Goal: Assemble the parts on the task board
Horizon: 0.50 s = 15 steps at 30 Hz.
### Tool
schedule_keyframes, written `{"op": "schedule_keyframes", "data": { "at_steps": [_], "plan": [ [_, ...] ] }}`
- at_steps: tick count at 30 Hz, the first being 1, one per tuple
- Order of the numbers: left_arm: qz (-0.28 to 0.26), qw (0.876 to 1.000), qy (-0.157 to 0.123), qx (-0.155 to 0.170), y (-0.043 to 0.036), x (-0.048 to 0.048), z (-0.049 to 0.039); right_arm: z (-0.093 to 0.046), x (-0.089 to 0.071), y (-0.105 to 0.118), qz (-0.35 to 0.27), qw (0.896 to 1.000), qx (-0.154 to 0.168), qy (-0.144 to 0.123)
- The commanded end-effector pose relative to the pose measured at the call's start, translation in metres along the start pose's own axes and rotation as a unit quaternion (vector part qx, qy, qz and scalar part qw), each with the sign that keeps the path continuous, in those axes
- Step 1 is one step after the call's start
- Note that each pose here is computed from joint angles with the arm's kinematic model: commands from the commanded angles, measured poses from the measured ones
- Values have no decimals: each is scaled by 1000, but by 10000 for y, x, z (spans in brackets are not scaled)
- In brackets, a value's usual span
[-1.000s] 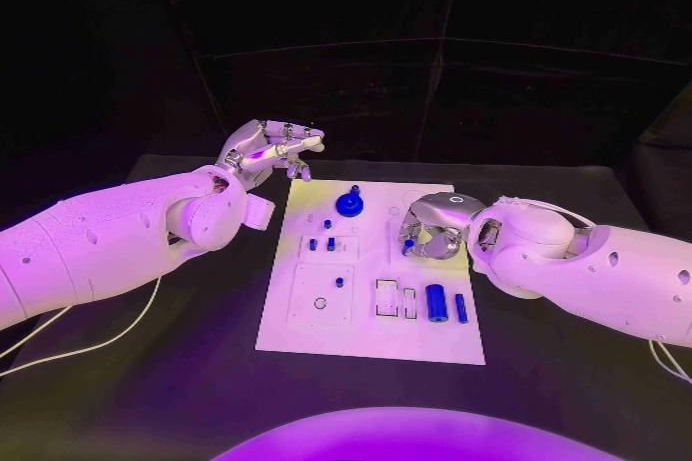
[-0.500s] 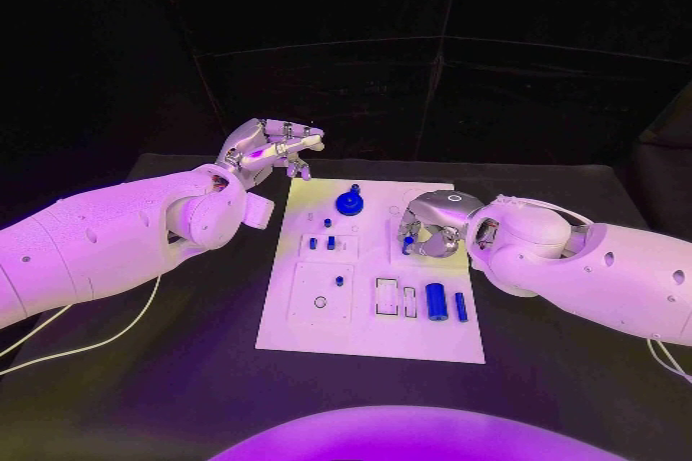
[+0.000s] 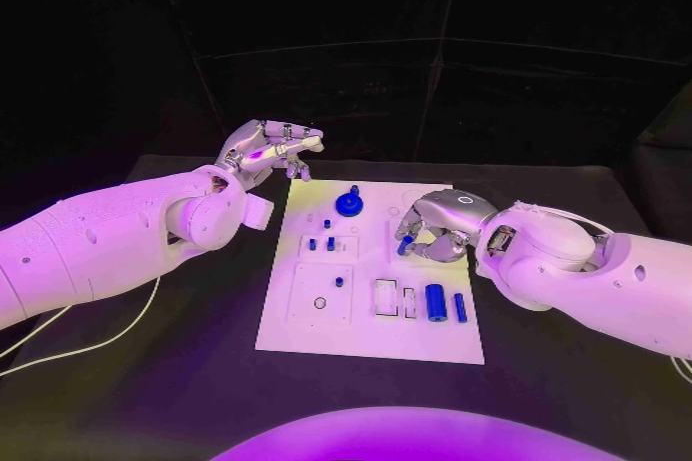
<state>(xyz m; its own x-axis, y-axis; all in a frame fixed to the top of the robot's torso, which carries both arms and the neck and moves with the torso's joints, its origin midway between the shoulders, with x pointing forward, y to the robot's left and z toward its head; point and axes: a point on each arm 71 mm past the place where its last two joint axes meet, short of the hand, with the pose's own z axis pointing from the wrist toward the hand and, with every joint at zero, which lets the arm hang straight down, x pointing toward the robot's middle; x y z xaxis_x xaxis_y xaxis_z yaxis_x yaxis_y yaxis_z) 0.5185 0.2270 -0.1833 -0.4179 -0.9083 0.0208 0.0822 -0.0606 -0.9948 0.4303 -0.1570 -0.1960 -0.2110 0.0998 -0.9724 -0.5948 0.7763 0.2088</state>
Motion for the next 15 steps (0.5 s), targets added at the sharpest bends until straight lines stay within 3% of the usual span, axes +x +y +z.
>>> {"op": "schedule_keyframes", "data": {
  "at_steps": [1, 8, 15],
  "plan": [
    [-4, 1000, 4, 2, -10, 9, 6, -21, -76, 95, 23, 999, -19, -36],
    [-4, 1000, 5, 2, -7, 15, 7, 36, -77, 319, 35, 997, -51, -35],
    [-5, 1000, 6, 2, -7, 28, 12, 215, 4, 684, 53, 993, -103, -23]
  ]
}}
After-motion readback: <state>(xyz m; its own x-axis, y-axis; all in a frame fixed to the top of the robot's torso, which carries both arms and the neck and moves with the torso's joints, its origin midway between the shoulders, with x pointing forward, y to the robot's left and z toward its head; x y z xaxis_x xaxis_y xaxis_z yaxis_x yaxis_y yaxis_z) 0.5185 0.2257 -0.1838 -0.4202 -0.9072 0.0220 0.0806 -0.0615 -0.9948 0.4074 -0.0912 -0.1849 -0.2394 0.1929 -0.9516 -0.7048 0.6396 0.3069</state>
